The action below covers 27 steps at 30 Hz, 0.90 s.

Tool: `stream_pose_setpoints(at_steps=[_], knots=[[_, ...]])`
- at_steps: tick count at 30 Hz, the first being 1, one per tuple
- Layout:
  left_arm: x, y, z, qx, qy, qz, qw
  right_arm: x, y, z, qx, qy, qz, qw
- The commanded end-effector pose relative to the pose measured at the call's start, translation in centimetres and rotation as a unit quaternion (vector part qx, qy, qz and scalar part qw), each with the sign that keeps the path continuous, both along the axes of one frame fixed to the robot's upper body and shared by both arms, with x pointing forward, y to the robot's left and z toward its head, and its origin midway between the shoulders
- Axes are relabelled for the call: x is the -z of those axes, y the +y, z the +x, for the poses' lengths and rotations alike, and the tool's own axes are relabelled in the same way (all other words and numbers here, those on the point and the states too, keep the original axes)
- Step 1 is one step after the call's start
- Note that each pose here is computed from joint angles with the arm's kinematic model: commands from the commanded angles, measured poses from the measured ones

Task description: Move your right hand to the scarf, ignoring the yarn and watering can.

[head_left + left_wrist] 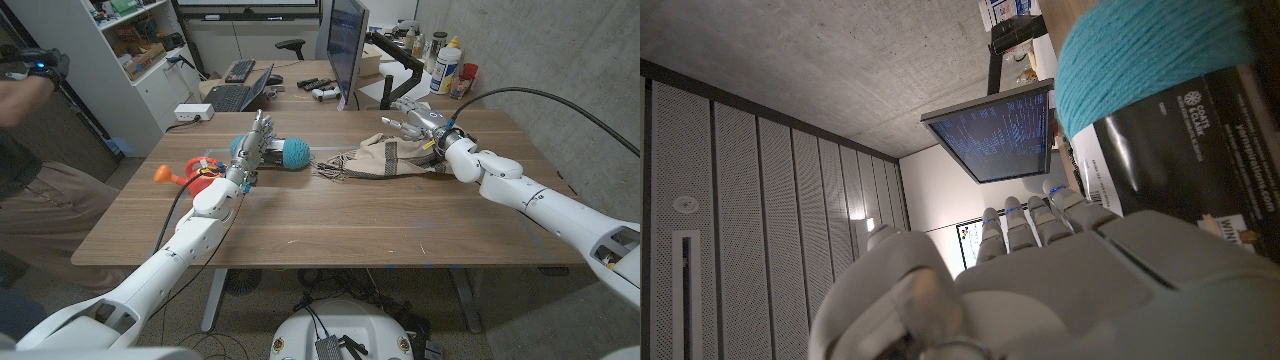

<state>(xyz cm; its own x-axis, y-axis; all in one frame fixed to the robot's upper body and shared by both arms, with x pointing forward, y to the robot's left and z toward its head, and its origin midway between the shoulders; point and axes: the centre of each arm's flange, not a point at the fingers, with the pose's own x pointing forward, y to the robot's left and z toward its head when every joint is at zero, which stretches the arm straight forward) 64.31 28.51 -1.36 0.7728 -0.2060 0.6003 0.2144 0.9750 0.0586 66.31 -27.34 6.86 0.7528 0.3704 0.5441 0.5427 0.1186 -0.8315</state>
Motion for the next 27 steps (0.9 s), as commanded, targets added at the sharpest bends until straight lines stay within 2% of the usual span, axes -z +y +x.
stream_pose_setpoints(at_steps=[1, 9, 27], knots=[[0.0, -0.3, 0.0, -0.002, 0.002, 0.001, 1.0, 0.7, -0.1, 0.7, 0.0, 0.013, -0.02, 0.9997], [0.1, -0.4, -0.1, 0.0, 0.001, 0.001, 1.0, 1.4, -0.1, 0.9, 0.005, 0.022, -0.02, 0.9995], [0.3, -0.4, -0.1, 0.0, 0.006, 0.005, 1.0, 2.3, 0.6, 1.4, 0.007, 0.039, -0.032, 0.9987]])
